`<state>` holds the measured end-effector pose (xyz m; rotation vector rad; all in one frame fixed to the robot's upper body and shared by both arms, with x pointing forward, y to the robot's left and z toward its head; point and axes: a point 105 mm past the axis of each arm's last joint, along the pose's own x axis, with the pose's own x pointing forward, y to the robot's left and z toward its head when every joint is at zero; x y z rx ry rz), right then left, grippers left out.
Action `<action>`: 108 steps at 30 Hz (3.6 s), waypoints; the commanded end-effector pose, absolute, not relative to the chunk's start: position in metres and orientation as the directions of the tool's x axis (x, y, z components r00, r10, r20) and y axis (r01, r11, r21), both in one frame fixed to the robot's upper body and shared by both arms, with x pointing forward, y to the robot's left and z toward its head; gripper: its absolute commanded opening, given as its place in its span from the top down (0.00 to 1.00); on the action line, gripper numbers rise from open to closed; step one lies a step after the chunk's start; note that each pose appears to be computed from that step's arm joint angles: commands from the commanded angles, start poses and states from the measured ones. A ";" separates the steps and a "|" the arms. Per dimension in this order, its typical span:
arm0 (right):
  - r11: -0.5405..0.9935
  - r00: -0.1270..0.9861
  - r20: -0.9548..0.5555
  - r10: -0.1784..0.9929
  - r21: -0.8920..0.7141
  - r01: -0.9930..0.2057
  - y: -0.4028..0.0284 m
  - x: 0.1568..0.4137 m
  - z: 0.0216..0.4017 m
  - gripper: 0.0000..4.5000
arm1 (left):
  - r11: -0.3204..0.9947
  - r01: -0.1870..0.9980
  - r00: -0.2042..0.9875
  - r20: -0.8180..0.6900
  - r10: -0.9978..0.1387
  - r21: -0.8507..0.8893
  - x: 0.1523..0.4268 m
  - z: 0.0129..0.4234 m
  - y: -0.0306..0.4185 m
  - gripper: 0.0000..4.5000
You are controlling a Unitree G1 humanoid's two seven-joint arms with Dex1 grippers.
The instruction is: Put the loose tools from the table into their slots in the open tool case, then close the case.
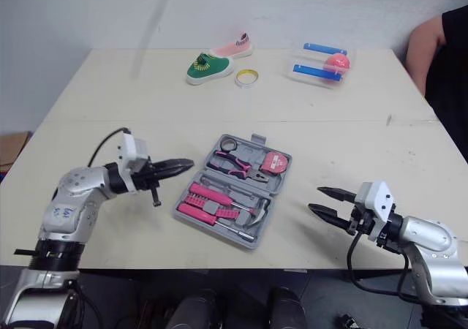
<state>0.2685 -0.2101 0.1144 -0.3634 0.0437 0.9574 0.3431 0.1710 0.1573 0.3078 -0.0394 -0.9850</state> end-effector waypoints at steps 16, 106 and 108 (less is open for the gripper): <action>0.424 0.501 -0.310 0.808 -0.283 -0.860 -0.155 0.294 0.090 0.98 | 0.548 0.814 0.581 -0.252 -0.774 0.195 0.376 0.111 0.148 1.00; 0.803 0.713 -0.400 0.576 0.113 -0.586 -0.178 0.330 0.176 0.00 | 0.859 0.512 0.813 -0.326 -0.482 0.009 0.309 0.176 0.198 0.01; 0.814 0.666 -0.503 0.550 0.145 -0.562 -0.166 0.332 0.171 0.00 | 0.869 0.494 0.807 -0.357 -0.470 -0.026 0.318 0.174 0.186 0.01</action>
